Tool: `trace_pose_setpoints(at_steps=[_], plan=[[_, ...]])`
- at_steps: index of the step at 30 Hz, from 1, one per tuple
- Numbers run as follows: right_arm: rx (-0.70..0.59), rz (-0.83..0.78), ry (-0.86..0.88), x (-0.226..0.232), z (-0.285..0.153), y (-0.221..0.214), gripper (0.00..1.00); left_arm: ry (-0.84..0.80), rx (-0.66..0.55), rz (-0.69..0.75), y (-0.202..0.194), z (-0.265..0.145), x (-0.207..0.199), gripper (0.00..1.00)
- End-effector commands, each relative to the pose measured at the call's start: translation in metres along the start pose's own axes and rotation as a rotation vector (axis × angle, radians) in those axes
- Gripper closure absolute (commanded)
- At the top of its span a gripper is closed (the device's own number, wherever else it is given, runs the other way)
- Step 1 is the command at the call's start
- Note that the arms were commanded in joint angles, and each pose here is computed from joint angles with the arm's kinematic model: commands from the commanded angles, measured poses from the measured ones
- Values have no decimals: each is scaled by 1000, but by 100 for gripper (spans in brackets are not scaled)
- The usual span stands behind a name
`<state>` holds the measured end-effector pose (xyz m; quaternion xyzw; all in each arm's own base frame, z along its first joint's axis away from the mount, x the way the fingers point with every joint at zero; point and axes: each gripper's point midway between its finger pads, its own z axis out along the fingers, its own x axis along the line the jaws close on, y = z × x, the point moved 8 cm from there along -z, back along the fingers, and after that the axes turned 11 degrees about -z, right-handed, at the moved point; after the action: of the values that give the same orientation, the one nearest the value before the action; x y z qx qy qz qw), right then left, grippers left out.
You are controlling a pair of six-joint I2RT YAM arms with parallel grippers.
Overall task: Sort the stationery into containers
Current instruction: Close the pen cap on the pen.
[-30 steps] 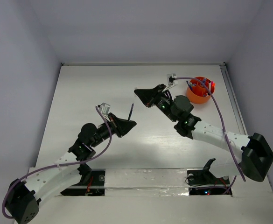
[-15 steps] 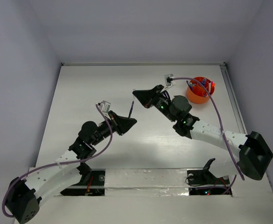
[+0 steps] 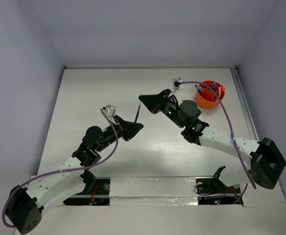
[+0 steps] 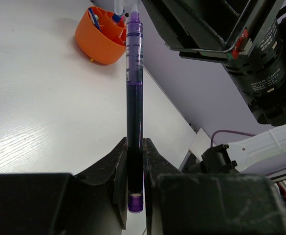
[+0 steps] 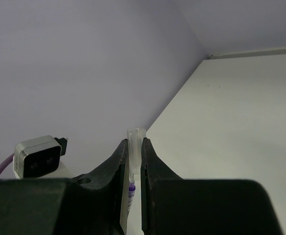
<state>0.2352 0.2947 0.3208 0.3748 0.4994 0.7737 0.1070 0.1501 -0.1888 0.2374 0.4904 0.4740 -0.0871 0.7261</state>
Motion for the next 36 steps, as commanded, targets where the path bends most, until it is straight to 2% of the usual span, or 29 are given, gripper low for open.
trace_pose_setpoints(at_steps=[1,10,26,36], plan=[[-56,7,61,11,0,10,100,-79,-71,43,21,3,-25,100],[-63,51,93,13,-5,8,100,-88,-96,51,26,5,-28,100],[-24,302,256,27,-23,-7,100,-108,-193,121,44,12,-38,100],[31,314,254,22,-24,-27,100,-139,-252,157,60,19,-51,100]])
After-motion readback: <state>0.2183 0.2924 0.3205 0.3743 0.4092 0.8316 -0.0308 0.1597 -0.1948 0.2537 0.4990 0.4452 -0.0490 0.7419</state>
